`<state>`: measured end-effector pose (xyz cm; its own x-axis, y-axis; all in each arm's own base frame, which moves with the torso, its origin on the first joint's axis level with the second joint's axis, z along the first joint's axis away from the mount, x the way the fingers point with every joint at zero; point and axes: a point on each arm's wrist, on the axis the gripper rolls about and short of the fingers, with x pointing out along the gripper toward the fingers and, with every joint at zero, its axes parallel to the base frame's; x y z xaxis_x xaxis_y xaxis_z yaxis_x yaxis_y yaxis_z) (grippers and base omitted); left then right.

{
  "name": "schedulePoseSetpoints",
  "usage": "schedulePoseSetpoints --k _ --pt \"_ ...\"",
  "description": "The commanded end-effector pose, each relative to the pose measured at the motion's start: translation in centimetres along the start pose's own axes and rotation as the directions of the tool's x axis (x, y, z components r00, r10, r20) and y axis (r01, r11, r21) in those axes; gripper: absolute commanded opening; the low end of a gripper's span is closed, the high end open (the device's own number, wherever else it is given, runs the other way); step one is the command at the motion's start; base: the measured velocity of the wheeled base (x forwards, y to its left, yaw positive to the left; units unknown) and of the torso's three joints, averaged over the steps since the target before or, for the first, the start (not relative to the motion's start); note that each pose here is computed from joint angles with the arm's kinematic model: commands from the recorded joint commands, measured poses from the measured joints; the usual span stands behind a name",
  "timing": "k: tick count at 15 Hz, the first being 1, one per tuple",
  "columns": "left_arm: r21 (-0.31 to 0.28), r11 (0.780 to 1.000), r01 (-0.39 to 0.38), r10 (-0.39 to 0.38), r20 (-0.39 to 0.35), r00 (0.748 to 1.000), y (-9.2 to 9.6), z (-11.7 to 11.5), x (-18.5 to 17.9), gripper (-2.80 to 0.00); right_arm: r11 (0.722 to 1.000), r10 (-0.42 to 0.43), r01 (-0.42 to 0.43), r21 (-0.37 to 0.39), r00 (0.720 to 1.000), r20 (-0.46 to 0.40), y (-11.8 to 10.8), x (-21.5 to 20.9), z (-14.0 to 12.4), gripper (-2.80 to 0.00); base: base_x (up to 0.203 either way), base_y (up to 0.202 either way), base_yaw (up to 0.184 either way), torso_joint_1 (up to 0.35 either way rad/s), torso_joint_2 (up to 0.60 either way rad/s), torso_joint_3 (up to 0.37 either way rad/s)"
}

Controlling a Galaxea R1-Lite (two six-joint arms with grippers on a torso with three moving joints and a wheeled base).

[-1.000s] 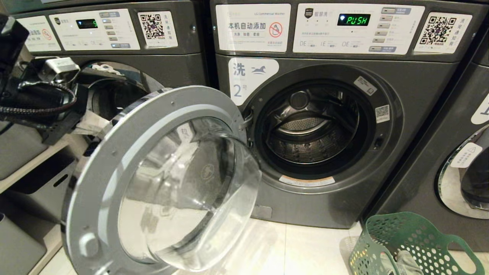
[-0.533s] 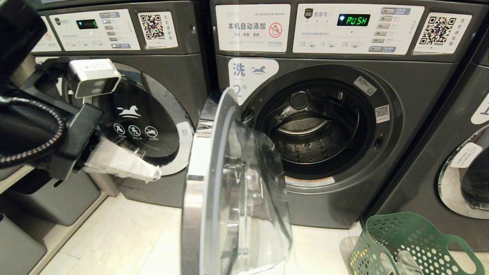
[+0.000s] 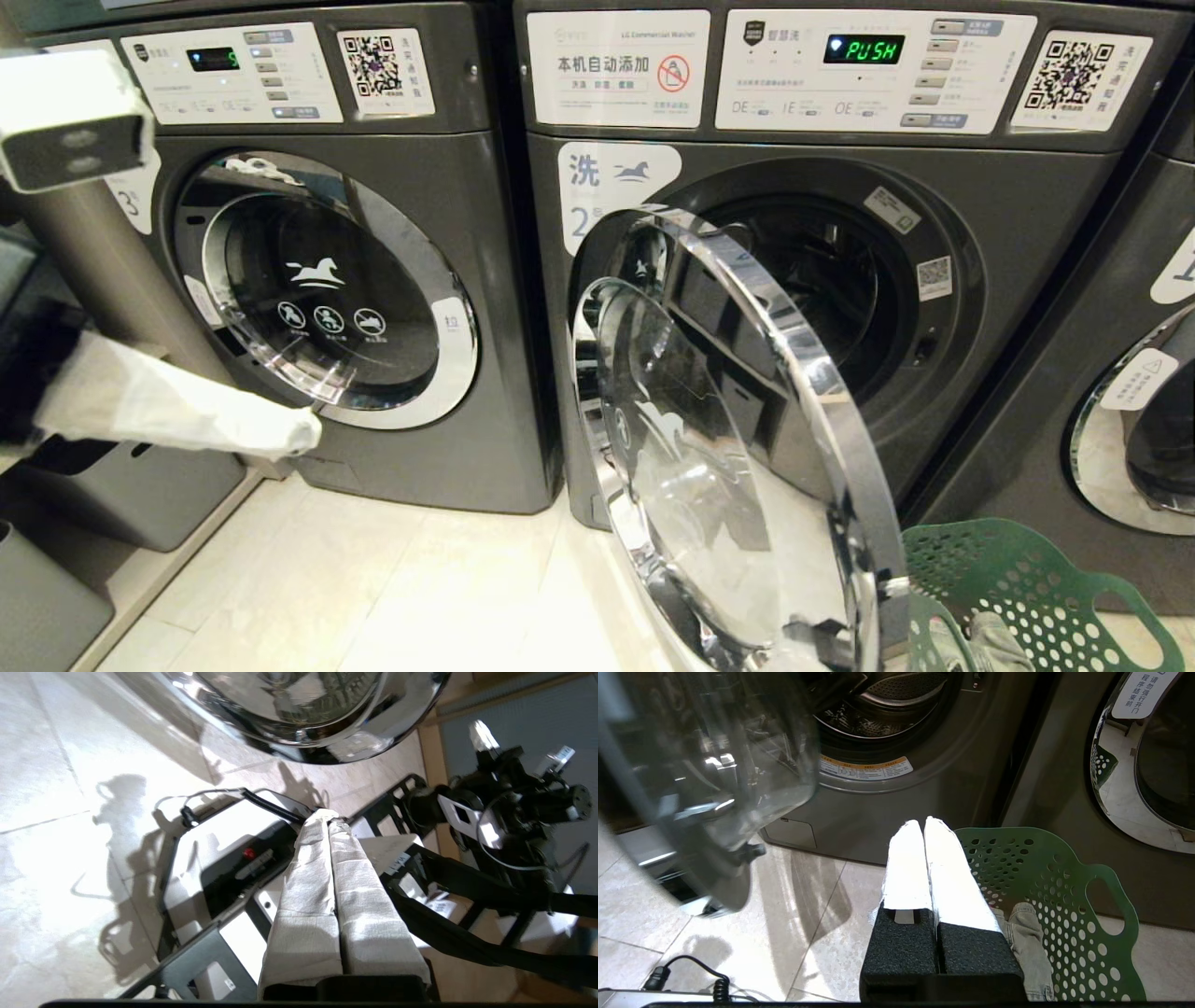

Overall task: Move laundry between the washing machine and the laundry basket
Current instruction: Close the washing machine door with the left hand, then press the washing machine door tightly with the right hand

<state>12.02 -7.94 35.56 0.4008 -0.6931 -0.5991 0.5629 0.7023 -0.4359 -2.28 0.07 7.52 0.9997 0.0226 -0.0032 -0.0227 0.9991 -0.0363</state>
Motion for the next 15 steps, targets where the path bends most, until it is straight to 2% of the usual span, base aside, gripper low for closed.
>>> schedulePoseSetpoints --k 1,2,3,4,5,7,9,11,12,13,15 --pt "0.018 0.996 -0.085 0.083 0.085 0.993 -0.5 -1.3 -2.4 -2.8 1.0 0.0 0.0 0.0 1.0 -0.001 0.0 0.0 0.0 -2.8 0.0 0.0 0.0 0.0 0.0 0.0" --pt "0.007 0.985 -0.175 0.173 0.112 0.979 -0.3 -1.6 -2.7 -2.8 1.0 0.0 0.0 0.0 1.0 -0.002 0.0 0.0 0.0 -2.8 0.0 0.0 0.0 0.0 0.0 0.0" --pt "-0.011 0.959 -0.282 0.281 0.134 0.95 0.0 -1.9 -2.7 -2.8 1.0 0.001 -0.001 0.0 1.0 -0.001 0.0 0.0 0.0 -2.8 0.0 0.0 0.0 0.0 0.0 0.0" --pt "-0.041 0.918 -0.395 0.397 0.15 0.906 0.6 -2.4 -2.6 -2.8 1.0 -0.001 0.001 0.0 1.0 -0.003 0.0 0.0 0.0 -2.8 0.0 0.0 0.0 0.0 0.0 0.0" --pt "-0.074 0.882 -0.465 0.471 0.16 0.868 1.1 -3.0 -2.2 -2.8 1.0 0.0 0.0 -0.002 1.0 -0.001 0.0 0.0 0.0 -2.8 0.0 0.0 0.0 0.0 0.0 0.0" --pt "-0.127 0.843 -0.522 0.538 0.209 0.817 1.7 -4.3 -2.1 -2.8 1.0 0.001 -0.001 -0.026 1.0 -0.004 0.0 0.0 0.0 -2.8 0.0 0.0 0.0 0.0 0.0 0.0" --pt "-0.148 0.834 -0.532 0.552 0.247 0.797 1.8 -6.1 -2.9 -2.8 1.0 0.0 -0.002 -0.029 0.998 -0.066 0.0 0.1 0.3 -2.8 0.0 0.0 0.0 0.0 0.0 0.0" --pt "-0.153 0.844 -0.514 0.536 0.288 0.794 1.6 -7.6 -4.2 -2.8 1.0 0.005 -0.006 -0.014 0.996 -0.084 -0.1 0.2 2.9 -2.8 0.0 0.0 0.0 0.0 0.0 0.0" --pt "-0.153 0.855 -0.496 0.518 0.319 0.794 1.3 -8.4 -5.1 -2.8 1.0 0.009 -0.009 -0.003 0.993 -0.12 -0.2 0.8 4.8 -2.8 0.0 0.0 0.0 0.0 0.0 0.0" --pt "-0.152 0.863 -0.483 0.504 0.349 0.79 1.1 -8.9 -5.8 -2.8 1.0 0.013 -0.01 0.014 0.983 -0.181 -0.3 1.9 6.4 -2.8 0.0 0.0 0.0 0.0 0.0 0.0" --pt "-0.106 0.868 -0.485 0.477 0.446 0.757 0.6 -9.1 -7.0 -2.8 0.999 0.024 -0.006 0.051 0.929 -0.37 -0.5 6.6 8.6 -2.8 0.0 0.0 0.0 0.0 0.0 0.0"
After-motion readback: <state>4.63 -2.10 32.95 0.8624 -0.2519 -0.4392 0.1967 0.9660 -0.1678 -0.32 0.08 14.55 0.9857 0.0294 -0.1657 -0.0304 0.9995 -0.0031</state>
